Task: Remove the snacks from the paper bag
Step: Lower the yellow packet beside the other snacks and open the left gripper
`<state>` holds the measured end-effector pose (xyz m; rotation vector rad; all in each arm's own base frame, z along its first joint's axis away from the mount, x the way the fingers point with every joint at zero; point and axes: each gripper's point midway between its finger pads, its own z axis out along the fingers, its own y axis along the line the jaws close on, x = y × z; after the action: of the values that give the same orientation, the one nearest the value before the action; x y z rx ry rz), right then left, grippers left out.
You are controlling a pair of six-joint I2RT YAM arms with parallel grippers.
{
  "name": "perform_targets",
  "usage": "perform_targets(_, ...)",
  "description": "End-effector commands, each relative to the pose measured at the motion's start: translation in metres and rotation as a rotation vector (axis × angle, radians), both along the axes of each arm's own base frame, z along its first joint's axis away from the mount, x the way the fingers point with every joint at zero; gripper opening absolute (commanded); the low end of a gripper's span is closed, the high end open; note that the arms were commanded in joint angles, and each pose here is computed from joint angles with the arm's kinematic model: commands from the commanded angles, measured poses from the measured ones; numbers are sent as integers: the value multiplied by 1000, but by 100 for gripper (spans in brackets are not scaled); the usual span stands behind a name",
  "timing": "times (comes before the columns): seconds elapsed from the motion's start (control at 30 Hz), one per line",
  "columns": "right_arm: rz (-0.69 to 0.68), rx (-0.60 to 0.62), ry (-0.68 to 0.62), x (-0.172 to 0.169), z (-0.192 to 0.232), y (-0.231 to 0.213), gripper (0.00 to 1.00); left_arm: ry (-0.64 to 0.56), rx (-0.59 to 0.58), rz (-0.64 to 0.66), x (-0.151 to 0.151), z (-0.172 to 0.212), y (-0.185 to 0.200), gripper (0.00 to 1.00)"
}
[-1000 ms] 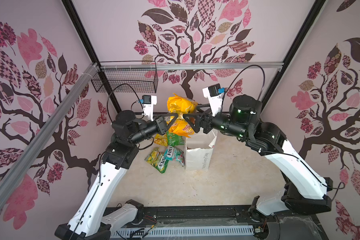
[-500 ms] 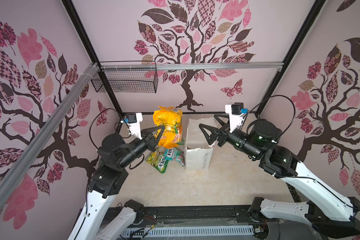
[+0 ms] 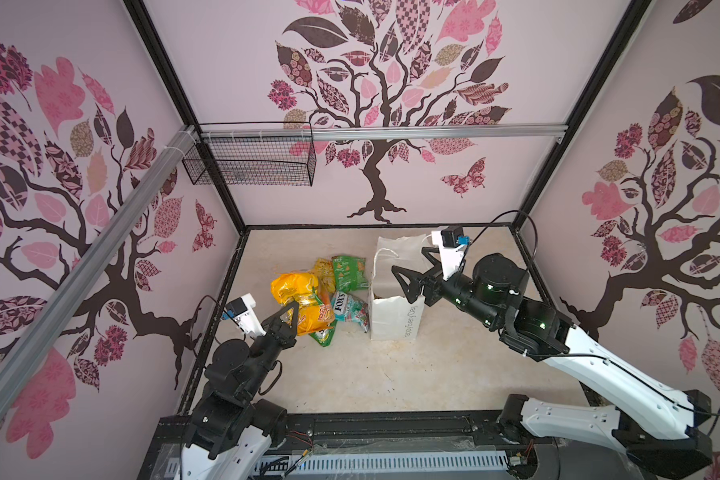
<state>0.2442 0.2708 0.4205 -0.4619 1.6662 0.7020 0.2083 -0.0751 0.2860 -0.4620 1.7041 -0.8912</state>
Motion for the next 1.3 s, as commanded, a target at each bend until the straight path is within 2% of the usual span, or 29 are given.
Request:
perform_targets(0.0, -5, 3, 6, 1, -2, 1, 100, -7, -191, 84, 1, -6, 12, 0)
perform_targets(0.33, -20, -22, 39, -2, -22, -7, 100, 163, -363, 226, 8, -97, 27, 0)
perform_targets(0.47, -28, -21, 46, -2, -25, -9, 100, 209, -407, 260, 9, -118, 30, 0)
perform_targets(0.7, -27, -20, 44, -3, -23, -9, 100, 340, -413, 352, 4, -151, 39, 0)
perform_targets(0.93, -27, -23, 47, -3, -23, -9, 100, 429, -453, 345, 6, -175, 30, 0)
perform_targets(1.13, -26, -18, 50, -2, -21, -8, 100, 403, -357, 358, 5, -160, 37, 33)
perform_targets(1.27, -26, -12, 46, -2, -17, -8, 100, 407, -294, 399, 1, -150, 47, 51)
